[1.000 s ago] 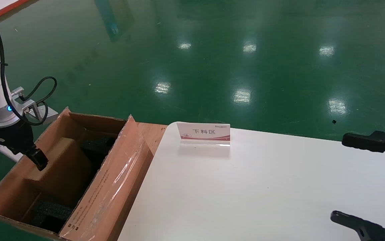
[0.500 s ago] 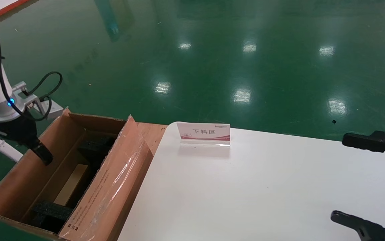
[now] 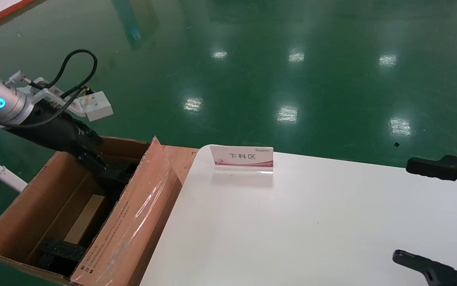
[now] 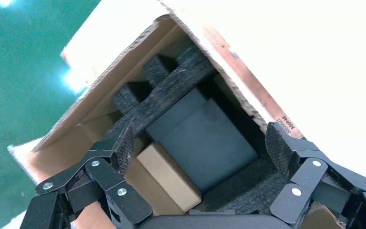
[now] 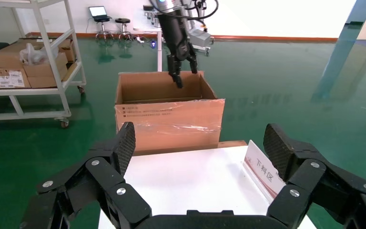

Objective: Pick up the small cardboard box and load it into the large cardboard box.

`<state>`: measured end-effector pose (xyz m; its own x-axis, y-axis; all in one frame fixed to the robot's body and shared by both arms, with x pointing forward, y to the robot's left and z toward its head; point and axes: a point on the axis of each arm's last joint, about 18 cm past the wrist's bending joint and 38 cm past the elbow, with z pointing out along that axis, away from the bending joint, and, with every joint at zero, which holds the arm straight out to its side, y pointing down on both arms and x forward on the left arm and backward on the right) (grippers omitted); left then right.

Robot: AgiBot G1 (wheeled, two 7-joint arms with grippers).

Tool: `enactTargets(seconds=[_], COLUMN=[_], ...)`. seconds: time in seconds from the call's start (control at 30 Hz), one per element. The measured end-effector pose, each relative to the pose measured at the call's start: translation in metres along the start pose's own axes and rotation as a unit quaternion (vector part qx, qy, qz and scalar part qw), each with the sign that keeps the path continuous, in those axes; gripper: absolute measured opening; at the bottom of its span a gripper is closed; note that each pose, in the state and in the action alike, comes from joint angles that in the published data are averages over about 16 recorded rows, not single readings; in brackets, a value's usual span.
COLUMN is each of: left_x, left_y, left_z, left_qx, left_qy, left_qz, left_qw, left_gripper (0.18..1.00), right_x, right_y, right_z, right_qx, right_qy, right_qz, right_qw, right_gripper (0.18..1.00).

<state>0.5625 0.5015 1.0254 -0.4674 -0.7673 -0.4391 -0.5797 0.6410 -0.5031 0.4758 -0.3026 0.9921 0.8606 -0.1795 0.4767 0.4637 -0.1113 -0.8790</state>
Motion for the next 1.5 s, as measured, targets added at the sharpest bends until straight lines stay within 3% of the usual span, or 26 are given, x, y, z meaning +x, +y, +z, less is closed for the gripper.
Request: enactTargets(seconds=[0.37, 0.67, 1.0, 1.5], left_x=[0.048, 0.102, 0.154, 0.201], left_y=[-0.031, -0.068, -0.095, -0.105], left_z=[0.014, 0.033, 0.036, 0.013], left_qx=[0.075, 0.155, 0.253, 0.404], left_qy=[0.073, 0.166, 0.252, 0.325], left_qz=[0.060, 0.105, 0.142, 0.171], left_qw=[0.9926, 0.9682, 0.9234, 0.8379], left_gripper=[1.001, 1.001, 1.001, 1.001], right_x=[0.000, 0.000, 0.000, 0.000], right_y=[0.000, 0.000, 0.000, 0.000], right_z=[0.000, 0.000, 0.000, 0.000], right_qx=[0.000, 0.000, 0.000, 0.000], right_qy=[0.000, 0.000, 0.000, 0.000], right_qz=[0.000, 0.000, 0.000, 0.000], right_qw=[1.000, 1.000, 1.000, 1.000], right_gripper=[1.000, 1.000, 1.000, 1.000])
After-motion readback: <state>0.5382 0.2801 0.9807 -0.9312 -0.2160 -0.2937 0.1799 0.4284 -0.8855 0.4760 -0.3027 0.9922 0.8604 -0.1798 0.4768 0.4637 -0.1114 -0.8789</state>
